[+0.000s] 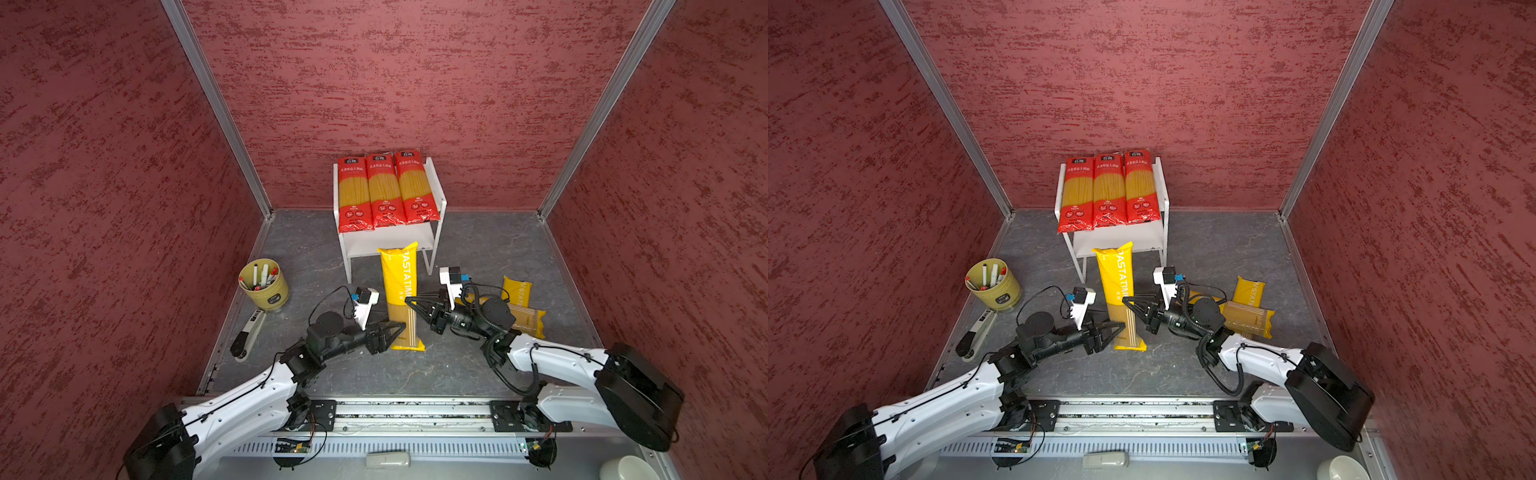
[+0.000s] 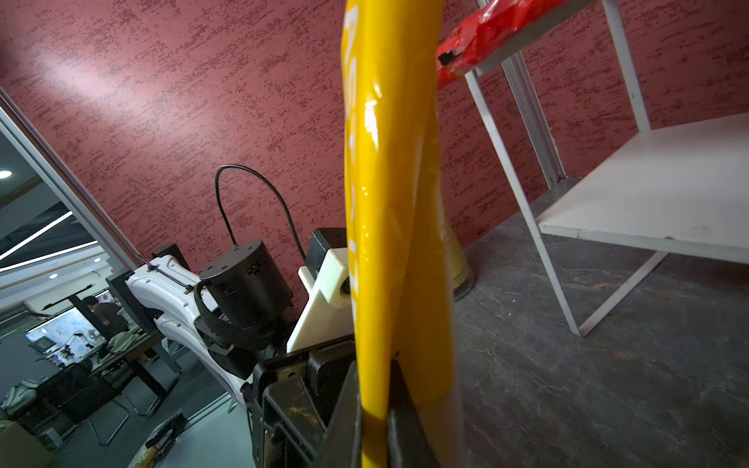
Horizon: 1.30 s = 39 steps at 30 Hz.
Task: Place and organize the pasta boxes and bags onto the shelf
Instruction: 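Tilt the upright yellow bag toward the shelf's lower tier with both grippers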
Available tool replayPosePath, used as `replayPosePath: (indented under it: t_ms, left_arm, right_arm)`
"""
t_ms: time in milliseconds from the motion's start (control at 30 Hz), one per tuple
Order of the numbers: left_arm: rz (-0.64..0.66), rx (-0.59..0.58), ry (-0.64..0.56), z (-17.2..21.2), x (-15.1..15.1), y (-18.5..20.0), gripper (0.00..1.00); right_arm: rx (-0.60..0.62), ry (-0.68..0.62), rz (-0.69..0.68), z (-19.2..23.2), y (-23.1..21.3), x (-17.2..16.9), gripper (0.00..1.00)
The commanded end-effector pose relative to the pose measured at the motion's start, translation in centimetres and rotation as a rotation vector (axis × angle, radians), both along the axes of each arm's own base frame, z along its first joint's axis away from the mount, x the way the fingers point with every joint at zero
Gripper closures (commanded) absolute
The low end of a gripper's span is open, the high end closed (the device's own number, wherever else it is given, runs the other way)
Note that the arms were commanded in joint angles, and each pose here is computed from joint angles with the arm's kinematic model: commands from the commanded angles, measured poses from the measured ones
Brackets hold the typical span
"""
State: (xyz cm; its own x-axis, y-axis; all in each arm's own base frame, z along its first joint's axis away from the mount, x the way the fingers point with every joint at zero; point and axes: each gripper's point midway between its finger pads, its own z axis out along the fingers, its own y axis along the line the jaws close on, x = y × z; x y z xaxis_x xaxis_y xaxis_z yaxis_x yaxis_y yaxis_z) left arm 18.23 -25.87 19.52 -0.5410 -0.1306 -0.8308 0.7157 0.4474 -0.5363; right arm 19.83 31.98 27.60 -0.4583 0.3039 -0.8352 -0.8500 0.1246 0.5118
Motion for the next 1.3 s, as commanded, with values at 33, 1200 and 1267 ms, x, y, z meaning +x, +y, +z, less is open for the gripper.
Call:
replayPosePath:
  t_ms: [33,1200,1267]
  left_arm:
    - [-0.026,-0.038,-0.062,1.5,-0.2,-0.4,0.39]
    - [0.01,-0.039,-0.002,-1.4,-1.7,0.3,0.92]
    - [0.014,-0.039,0.003,-1.5,-1.7,0.3,0.93]
  right_arm:
    - [0.202,-0.198,0.057,7.5,-1.0,-2.2,1.0]
    - [0.142,0.047,-0.057,0.5,0.2,1.7,1.0]
    - [0.136,0.066,-0.07,0.0,0.4,2.3,0.99]
